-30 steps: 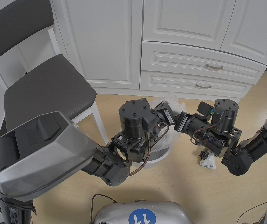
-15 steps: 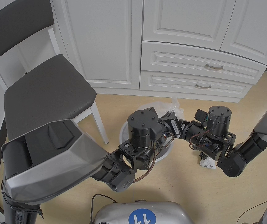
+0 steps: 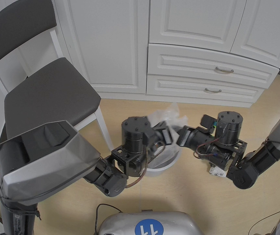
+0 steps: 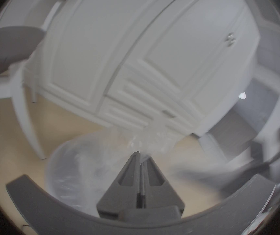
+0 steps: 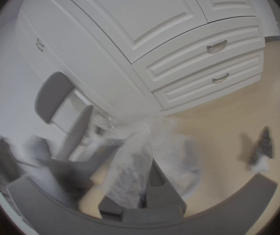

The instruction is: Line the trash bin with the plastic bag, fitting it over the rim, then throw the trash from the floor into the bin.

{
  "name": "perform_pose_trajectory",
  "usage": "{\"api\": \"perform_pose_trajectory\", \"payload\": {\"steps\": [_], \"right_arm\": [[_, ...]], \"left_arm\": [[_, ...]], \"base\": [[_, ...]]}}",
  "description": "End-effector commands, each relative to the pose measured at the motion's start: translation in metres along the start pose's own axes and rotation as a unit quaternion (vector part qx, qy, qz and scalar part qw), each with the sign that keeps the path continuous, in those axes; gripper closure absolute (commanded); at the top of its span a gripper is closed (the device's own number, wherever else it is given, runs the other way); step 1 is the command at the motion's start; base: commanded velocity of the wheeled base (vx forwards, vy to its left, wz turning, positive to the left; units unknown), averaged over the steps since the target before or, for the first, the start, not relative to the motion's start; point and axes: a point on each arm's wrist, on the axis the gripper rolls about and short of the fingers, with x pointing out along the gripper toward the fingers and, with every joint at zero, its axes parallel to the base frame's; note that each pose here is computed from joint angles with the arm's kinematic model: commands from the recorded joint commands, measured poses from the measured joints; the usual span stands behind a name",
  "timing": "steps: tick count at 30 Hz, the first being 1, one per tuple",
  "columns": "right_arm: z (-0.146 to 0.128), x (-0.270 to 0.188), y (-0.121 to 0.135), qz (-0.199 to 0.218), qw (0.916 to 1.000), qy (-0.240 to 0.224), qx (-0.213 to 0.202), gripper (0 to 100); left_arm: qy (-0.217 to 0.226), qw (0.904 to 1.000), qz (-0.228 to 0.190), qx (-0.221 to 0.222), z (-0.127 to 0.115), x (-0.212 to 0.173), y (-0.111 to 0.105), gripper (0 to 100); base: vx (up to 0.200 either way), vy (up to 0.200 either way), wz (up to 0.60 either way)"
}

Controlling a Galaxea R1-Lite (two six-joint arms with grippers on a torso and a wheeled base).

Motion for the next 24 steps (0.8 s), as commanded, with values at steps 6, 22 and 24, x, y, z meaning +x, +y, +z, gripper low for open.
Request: {"api": "perform_pose_trajectory", "payload": {"steps": [6,22,24], "right_arm": [[-0.041,0.020,0.006,0.001,0.9977,0.050,0.046,100],[-0.060,0.048,-0.020,-0.028,0.9944,0.054,0.086,100],[-0.060,0.053,-0.022,-0.028,0.9934,0.048,0.101,100]], "left_arm": [[0.006,0.9988,0.048,-0.001,0.001,0.002,0.044,100],[0.011,0.9943,0.106,-0.001,0.000,0.025,0.094,100],[0.010,0.9938,0.111,0.000,0.000,0.026,0.098,100]], "base": [[0.000,0.000,0.00],[0.000,0.000,0.00],[0.000,0.000,0.00]]}}
